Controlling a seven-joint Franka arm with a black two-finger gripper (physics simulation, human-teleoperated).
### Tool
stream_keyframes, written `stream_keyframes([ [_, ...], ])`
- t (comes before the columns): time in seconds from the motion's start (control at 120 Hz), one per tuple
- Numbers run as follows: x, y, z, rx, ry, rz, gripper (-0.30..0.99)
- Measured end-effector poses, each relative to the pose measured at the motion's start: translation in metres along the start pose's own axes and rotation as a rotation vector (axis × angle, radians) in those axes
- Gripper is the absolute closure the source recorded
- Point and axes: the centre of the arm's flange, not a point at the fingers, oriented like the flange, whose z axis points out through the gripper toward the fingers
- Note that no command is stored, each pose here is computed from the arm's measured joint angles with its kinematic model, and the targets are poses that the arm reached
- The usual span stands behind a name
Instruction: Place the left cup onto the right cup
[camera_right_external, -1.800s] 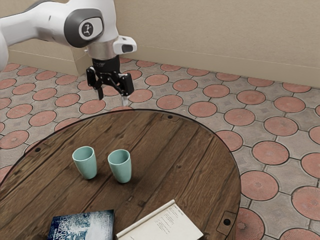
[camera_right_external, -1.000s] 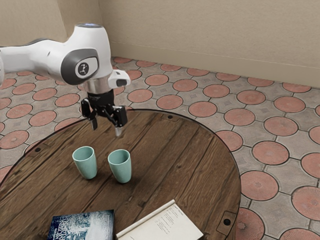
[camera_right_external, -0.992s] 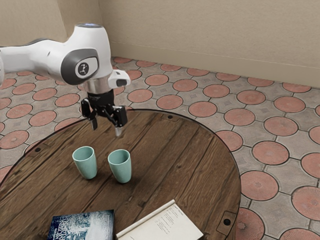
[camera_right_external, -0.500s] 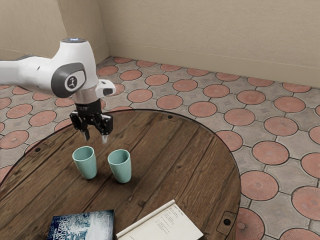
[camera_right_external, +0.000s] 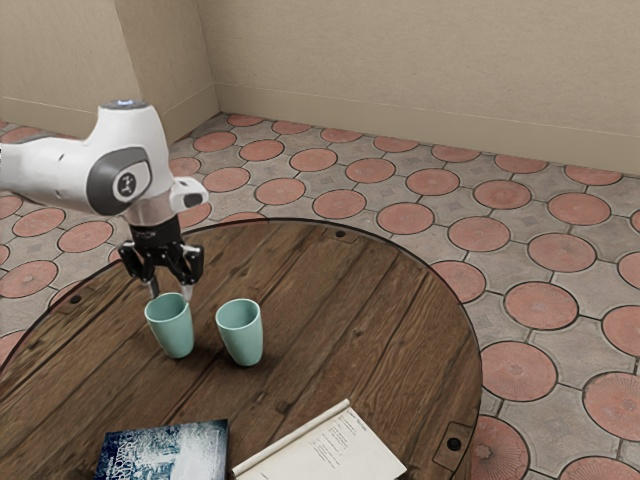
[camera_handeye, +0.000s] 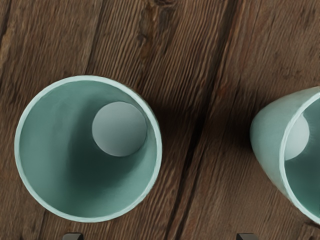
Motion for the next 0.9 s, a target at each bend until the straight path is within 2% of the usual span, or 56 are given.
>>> stream_keyframes([
  [0.525, 0.002, 0.022, 0.022, -0.001, 0.004, 0.034, 0.33],
  [0.9, 0.012, -0.005, 0.034, -0.005, -0.003, -0.018, 0.33],
])
